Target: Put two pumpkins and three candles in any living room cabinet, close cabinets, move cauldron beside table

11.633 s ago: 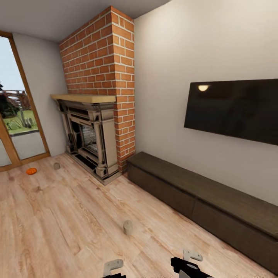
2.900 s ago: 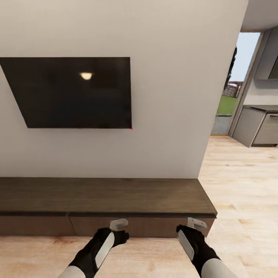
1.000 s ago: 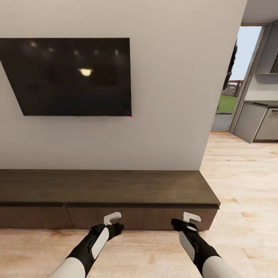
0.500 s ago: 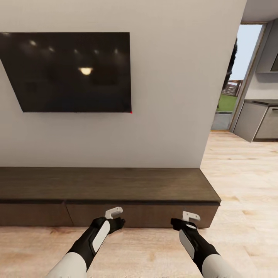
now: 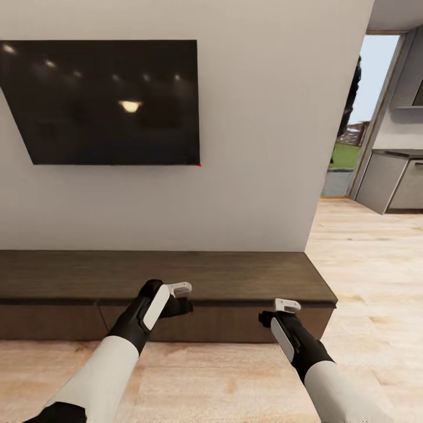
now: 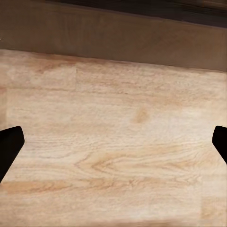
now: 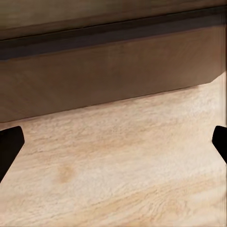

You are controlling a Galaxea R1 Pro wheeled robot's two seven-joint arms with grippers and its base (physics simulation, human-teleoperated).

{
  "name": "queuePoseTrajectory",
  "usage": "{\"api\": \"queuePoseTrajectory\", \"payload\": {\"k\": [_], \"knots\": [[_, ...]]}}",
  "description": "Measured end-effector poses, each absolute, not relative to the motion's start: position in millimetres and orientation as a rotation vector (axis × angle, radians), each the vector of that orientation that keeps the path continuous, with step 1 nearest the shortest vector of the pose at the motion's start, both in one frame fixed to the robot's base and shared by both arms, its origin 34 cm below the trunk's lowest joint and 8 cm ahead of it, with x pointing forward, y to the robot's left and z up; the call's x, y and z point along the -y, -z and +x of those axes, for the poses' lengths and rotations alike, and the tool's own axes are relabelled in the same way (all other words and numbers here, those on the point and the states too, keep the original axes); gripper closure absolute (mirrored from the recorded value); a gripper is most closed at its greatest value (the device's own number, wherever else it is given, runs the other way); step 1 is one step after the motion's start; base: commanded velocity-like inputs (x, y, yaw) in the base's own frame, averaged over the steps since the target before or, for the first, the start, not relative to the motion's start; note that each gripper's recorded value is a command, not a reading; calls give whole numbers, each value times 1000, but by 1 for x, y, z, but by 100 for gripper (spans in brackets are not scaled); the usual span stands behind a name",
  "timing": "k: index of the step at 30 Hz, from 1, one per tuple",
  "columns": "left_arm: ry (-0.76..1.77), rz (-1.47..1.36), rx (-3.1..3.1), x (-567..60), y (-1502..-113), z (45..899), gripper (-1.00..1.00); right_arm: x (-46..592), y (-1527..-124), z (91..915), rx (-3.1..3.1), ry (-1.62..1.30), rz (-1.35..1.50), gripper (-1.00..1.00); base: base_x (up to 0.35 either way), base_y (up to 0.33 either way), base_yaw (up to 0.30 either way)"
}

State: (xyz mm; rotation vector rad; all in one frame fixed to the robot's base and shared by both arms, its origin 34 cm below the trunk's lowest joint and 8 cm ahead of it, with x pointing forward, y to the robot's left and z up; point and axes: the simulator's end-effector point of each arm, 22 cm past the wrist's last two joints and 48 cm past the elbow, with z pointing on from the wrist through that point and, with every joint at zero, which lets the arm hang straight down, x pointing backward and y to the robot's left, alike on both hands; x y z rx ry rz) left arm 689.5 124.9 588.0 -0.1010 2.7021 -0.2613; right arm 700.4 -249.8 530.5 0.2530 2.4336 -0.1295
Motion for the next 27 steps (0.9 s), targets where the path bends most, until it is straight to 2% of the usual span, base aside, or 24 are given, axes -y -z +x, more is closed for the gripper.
{"api": "queuePoseTrajectory", "payload": {"k": [10, 20, 27], "knots": [[296, -115, -2836, -121, -554, 681, -100, 252, -531, 708, -2452, 193, 217, -100, 0, 0, 0], [486, -176, -2842, -94, -536, 672, -100, 208, -509, 697, -2350, 599, -375, -100, 0, 0, 0], [598, -168, -2822, -79, -526, 669, -100, 184, -476, 670, -2254, 834, -664, -100, 0, 0, 0]]}}
